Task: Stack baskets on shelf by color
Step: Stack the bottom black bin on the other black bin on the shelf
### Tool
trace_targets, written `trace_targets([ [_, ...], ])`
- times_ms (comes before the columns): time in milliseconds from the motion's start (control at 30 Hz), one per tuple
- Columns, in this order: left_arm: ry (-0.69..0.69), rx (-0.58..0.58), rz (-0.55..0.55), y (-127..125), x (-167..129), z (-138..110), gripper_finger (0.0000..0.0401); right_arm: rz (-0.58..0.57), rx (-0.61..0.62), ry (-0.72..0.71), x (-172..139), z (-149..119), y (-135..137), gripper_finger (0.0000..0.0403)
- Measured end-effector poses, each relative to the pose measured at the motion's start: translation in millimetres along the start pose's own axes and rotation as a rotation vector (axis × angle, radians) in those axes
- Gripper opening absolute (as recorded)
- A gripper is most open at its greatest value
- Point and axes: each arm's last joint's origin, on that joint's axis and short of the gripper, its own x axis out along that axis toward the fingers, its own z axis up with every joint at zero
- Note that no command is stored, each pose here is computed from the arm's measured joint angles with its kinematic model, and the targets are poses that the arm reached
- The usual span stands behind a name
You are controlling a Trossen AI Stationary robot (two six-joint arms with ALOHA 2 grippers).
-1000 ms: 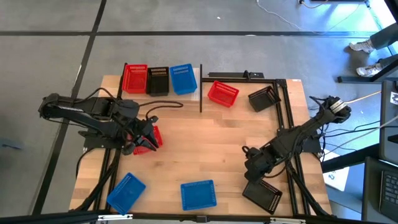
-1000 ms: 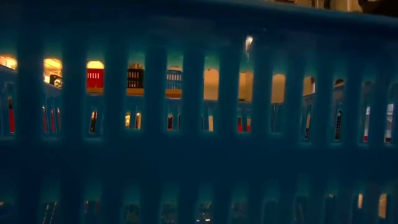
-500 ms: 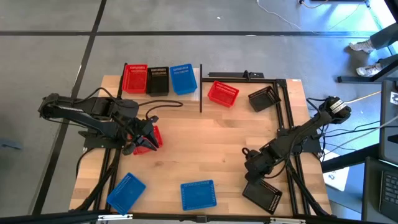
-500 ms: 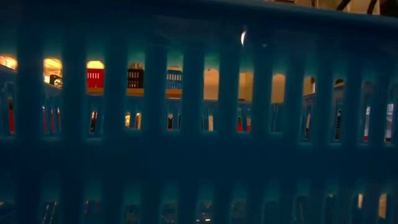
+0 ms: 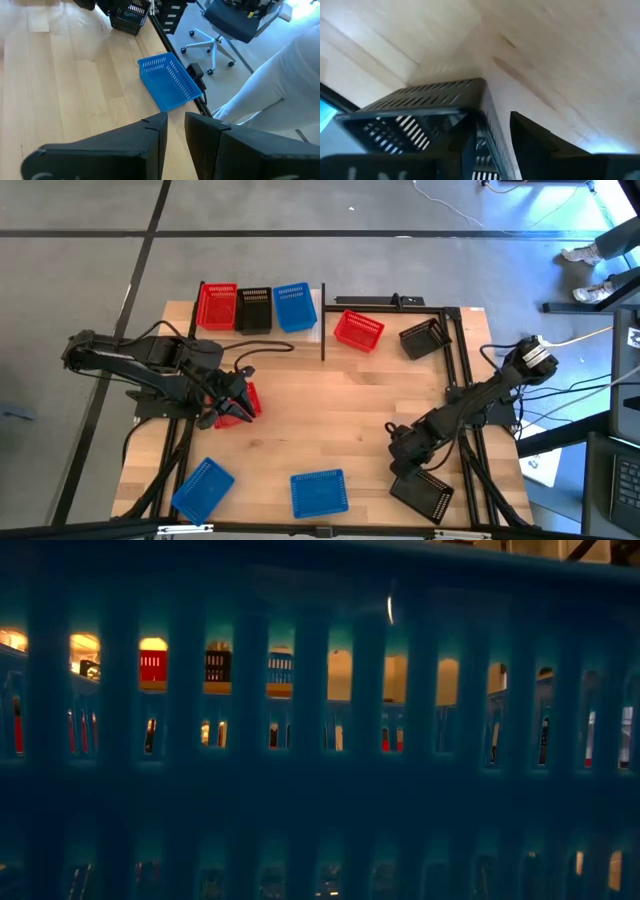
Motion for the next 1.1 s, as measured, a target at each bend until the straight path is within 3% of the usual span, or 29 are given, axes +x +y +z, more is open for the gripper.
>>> trace_targets([
  [233,0.0,-0.003,0.0,0,0,0,0.0058,0.003,0.001,-0.029,1,1,2,0.0011],
  [433,0.001,-0.109,0.001,0,0,0,0.0058,-0.026,0.036,-0.109,-19,6,14,0.0005],
  [733,-0.016,-0.151,0.087,3,0,0,0.0058,-0.142,0.134,-0.303,-101,12,40,0.0002],
  [967,-0.068,-0.14,0.187,5,0,4,0.0058,-0.114,0.141,-0.521,-155,26,54,0.0002],
  [1100,-0.167,-0.06,0.213,5,-1,13,0.0058,-0.19,0.113,-0.661,-174,46,65,0.0001],
])
